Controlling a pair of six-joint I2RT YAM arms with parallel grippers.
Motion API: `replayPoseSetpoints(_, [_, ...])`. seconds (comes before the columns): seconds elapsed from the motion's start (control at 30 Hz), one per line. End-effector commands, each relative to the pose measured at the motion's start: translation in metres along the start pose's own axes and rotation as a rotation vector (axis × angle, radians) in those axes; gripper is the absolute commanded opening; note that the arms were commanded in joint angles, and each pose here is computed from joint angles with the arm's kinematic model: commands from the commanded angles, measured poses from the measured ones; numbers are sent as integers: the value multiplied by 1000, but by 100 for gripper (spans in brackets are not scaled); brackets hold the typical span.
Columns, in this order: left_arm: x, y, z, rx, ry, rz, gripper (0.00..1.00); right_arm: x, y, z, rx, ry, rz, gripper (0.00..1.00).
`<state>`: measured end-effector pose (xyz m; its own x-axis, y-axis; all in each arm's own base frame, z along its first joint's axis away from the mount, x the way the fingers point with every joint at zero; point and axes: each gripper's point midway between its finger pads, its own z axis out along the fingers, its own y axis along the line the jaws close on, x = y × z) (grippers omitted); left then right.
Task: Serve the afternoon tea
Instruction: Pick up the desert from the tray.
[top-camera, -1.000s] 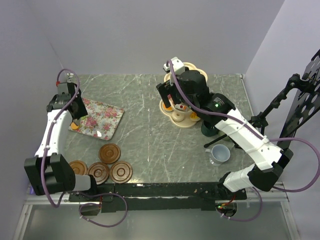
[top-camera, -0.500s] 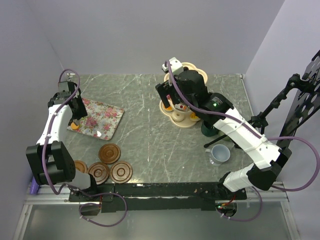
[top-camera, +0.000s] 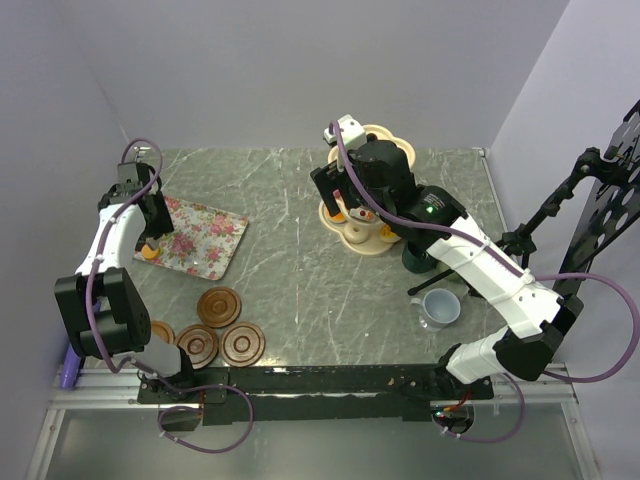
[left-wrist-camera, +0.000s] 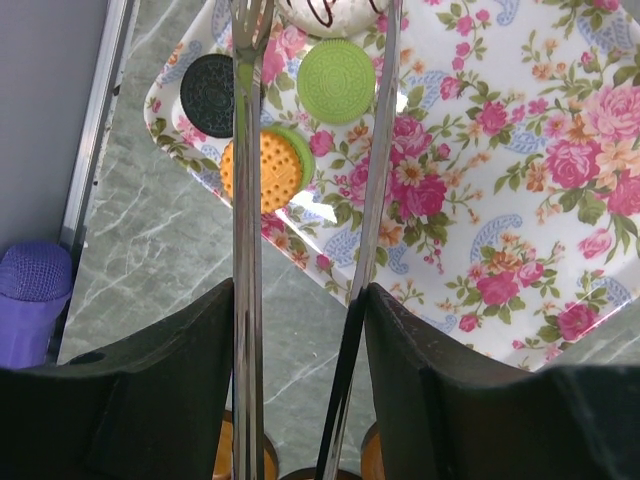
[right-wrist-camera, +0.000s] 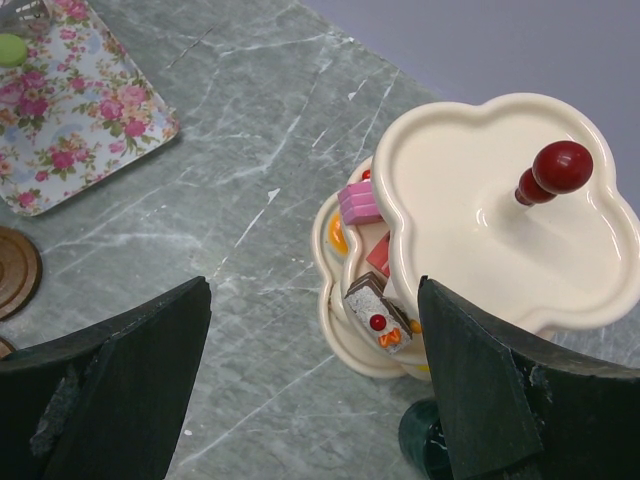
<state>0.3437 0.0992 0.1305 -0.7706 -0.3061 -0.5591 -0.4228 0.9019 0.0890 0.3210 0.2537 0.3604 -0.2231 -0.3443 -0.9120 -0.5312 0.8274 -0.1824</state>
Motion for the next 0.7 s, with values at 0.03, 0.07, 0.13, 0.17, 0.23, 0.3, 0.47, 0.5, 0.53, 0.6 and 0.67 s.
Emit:
replayPoseSetpoints(0.03, [-29,1,-1,-7,-75,-6,55,-21,-4,-6,12,-56,6,90])
replayPoseSetpoints(0.07, [-28,2,1,-11,-73,-3,55,-22,-4,-6,10,-59,6,90])
replayPoseSetpoints(0.13, [-27,2,3,-14,-66,-2,53,-21,-4,-7,12,-57,6,90])
replayPoseSetpoints(0.17, [-28,2,3,-11,-67,-5,51,-21,-4,-6,13,-57,6,90])
replayPoseSetpoints(0.23, [-30,2,0,-8,-77,-6,50,-21,-4,-7,15,-58,5,90])
replayPoseSetpoints(0.3, [-33,3,-3,-13,-91,3,48,-21,-4,-7,14,-59,4,90])
replayPoseSetpoints(0.47, [-43,7,-20,-16,-151,5,45,-22,-5,-6,18,-60,5,90])
replayPoseSetpoints(0.5, [-45,6,-26,-13,-171,4,44,-22,-5,-6,23,-59,5,90])
replayPoseSetpoints(0.53, [-48,5,-31,-24,-191,4,44,-21,-6,-6,26,-59,4,90])
replayPoseSetpoints(0.6, [-50,-2,-42,-43,-218,21,44,-22,-8,-6,34,-62,1,90])
replayPoseSetpoints(0.67, [-49,-25,-54,0,-244,24,44,-21,-9,-6,40,-59,-1,90])
